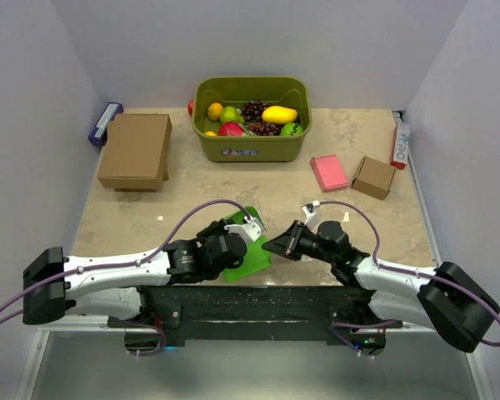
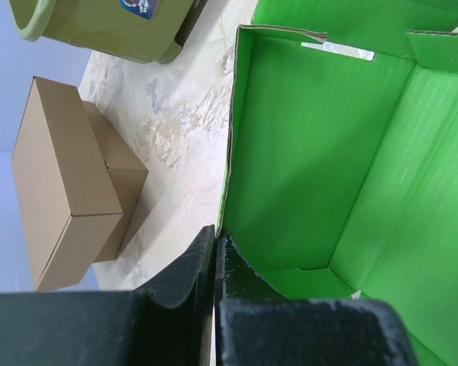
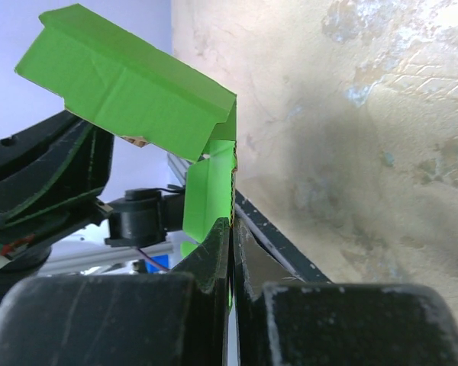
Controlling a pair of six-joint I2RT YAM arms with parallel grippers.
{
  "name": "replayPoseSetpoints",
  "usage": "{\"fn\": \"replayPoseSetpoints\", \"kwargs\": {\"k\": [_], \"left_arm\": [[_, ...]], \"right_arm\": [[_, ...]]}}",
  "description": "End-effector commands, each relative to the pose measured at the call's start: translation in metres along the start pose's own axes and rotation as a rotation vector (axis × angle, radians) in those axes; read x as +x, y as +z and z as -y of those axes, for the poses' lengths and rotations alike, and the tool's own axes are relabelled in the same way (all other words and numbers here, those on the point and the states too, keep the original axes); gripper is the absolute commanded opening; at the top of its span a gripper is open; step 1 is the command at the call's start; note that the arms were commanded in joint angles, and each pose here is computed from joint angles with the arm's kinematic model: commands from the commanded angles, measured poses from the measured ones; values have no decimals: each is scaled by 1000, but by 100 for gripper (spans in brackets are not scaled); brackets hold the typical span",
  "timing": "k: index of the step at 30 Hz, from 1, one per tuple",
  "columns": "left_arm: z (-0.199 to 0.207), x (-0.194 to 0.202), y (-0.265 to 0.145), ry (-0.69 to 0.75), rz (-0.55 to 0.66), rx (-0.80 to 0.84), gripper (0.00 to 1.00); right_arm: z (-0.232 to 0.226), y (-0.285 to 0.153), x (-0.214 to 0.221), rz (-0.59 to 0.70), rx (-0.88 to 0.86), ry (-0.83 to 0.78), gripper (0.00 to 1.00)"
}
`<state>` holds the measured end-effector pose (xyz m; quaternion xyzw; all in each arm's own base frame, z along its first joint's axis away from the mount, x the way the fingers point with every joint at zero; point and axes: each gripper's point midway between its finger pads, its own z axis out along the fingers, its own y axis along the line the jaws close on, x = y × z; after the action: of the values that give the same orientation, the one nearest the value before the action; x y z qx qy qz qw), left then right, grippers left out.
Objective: Fold the paper box
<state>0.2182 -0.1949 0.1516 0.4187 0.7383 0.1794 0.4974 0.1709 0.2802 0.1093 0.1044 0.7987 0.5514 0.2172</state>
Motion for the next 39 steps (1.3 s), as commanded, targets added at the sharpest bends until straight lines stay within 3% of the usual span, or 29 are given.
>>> {"fn": "replayPoseSetpoints", "kwargs": {"k": [1, 27, 29, 31, 32, 33, 35, 39], "left_arm": [[-10, -9, -2, -97, 30, -45, 0], [-8, -9, -3, -101, 33, -33, 0], [-8, -10, -3, -102, 34, -32, 0], [-7, -9, -3, -103, 33, -28, 0], [-6, -9, -3, -106, 35, -21, 0], [-5, -9, -3, -103, 35, -18, 0], [-4, -9, -3, -101, 36, -12, 0], [-3, -10, -3, -101, 41, -1, 0]], "right_arm": [[-28, -4, -3, 7, -103, 56, 0], [-39, -10, -5, 26, -184, 148, 0], [-29, -8, -4, 23, -121, 137, 13], [-19, -11, -7, 50, -58, 96, 33], [-24, -12, -12, 67, -48, 72, 51], [-32, -17, -17, 92, -59, 17, 57], [-30, -22, -24, 123, -9, -11, 69], [-35, -38, -45, 203, 22, -77, 73]]}}
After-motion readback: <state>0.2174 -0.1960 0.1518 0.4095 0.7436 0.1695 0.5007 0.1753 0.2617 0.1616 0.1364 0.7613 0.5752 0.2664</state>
